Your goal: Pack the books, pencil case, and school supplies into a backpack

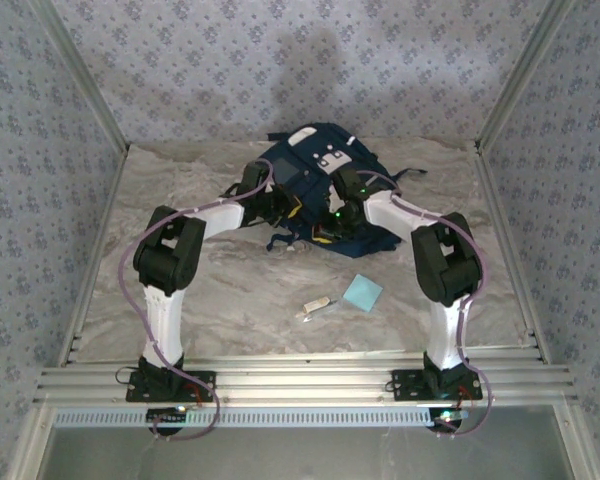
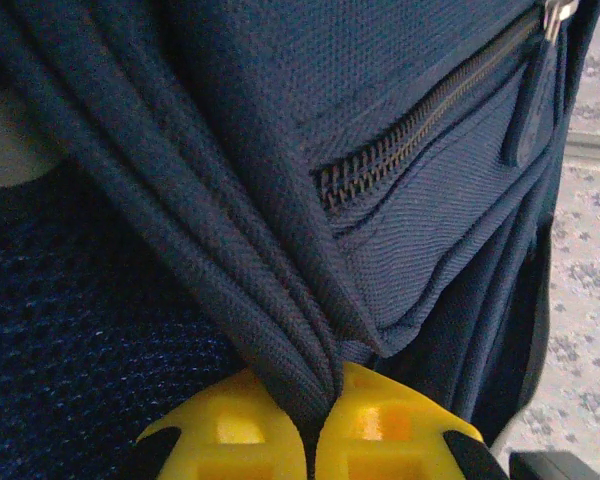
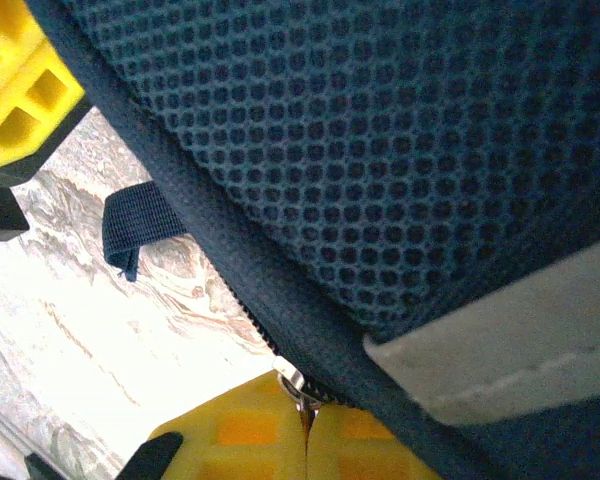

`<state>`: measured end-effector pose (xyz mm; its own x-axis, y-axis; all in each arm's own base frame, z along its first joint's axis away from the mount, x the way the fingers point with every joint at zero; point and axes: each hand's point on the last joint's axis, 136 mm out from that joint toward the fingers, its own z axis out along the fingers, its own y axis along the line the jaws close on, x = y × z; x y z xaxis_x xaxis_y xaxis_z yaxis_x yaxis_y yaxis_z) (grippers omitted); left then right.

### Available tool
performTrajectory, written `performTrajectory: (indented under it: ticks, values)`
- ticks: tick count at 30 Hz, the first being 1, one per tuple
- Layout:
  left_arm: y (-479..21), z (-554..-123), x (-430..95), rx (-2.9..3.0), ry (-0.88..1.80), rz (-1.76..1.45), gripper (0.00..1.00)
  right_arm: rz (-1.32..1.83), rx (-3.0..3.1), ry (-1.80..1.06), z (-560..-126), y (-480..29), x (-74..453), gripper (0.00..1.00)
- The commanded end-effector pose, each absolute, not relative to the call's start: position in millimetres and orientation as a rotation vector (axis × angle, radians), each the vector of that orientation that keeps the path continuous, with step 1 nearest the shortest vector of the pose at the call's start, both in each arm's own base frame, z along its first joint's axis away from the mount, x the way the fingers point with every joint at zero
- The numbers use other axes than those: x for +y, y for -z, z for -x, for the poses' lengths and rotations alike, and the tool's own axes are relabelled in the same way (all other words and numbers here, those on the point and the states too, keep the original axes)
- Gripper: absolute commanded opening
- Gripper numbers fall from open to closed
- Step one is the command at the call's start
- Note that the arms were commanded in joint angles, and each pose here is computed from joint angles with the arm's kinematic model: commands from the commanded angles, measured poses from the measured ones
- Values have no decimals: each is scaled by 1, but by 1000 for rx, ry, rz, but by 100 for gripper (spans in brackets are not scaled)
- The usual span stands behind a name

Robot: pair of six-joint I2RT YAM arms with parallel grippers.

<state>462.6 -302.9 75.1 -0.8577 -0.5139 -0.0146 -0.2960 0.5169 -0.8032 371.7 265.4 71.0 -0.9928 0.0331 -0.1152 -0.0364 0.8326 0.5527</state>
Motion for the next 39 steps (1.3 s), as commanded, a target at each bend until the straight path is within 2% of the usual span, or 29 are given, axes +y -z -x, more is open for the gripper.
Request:
performTrajectory:
  ticks: [1,8,19,27,30,32,33,39]
  values:
    - [-77,-466,-275,2512,1215,667,0,116,2925,-841,-360,-89,236,0]
    - [-95,-475,-234,2519,1120,618,0,122,2966,-795,-355,-95,190,0]
    - [-99,-492,-196,2504,1040,623,0,101,2932,-779,-350,-125,158,0]
    - [-110,-494,-177,2534,1016,568,1,25,2887,-657,-378,-120,124,0]
    - [-126,-490,-177,2518,1048,557,17,59,2861,-741,-384,-122,145,0]
    - [-142,-480,-189,2504,1094,530,34,127,2855,-830,-380,-125,173,0]
    - [-148,-474,-194,2499,1108,525,40,149,2853,-873,-377,-126,185,0]
    - [-165,-436,-232,2397,1257,617,51,197,2826,-1028,-367,-124,246,0]
